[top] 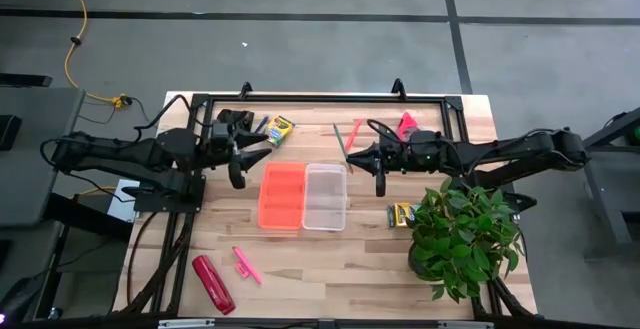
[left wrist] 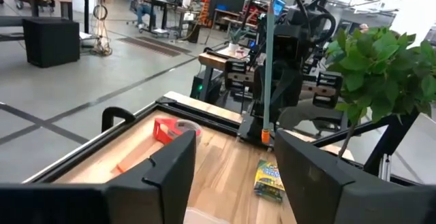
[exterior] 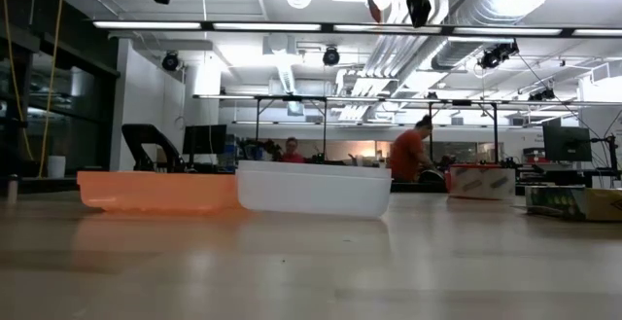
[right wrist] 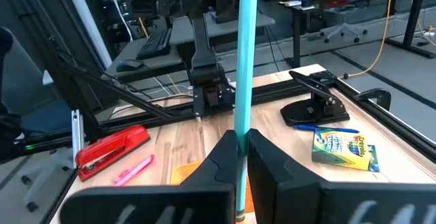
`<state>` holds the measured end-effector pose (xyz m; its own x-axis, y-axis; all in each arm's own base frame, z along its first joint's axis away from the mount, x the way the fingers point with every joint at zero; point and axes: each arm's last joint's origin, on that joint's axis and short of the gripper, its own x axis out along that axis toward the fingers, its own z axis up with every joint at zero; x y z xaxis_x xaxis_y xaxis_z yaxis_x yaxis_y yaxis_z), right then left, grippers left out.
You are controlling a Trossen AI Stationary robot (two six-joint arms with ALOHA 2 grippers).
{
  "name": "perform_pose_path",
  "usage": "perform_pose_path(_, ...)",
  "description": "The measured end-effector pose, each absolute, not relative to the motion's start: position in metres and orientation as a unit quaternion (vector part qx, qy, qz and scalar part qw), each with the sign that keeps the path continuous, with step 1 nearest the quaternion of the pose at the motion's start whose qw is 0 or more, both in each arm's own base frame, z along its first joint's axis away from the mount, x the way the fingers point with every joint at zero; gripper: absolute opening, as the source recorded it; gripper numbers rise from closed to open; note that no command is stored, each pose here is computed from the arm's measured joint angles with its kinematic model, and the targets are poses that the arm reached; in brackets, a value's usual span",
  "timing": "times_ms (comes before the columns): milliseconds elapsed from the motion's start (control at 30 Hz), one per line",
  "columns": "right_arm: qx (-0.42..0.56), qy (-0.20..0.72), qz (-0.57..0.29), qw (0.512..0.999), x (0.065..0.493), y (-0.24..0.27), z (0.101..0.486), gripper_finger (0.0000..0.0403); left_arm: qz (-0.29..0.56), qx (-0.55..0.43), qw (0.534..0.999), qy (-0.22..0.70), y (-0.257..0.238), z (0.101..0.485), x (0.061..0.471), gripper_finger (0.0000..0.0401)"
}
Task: Pack school essentials
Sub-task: Put the light blue pencil in the supply box
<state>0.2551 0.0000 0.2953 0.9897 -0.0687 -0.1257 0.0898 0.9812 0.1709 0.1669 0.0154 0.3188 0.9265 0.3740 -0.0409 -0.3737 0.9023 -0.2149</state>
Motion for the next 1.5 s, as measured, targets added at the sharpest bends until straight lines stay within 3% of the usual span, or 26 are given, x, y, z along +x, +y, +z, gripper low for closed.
perform_pose_path(333,0.09,0.059,-0.025,0.994,0.257,0.001,0.295,0.0,0.147,-0.114,0.982,-0.022,0.013,0.323,0.171,0.0194)
perform_pose_path(900,0.127,-0.036,0.023,0.991,0.307,0.012,0.27,0.0,0.101,-0.098,0.987,-0.076,0.013,0.302,0.244,0.0194)
perform_pose_path(1500,0.108,0.003,0.026,0.994,0.334,0.012,0.276,0.0,0.066,-0.075,0.993,-0.061,0.012,0.307,0.275,0.0191)
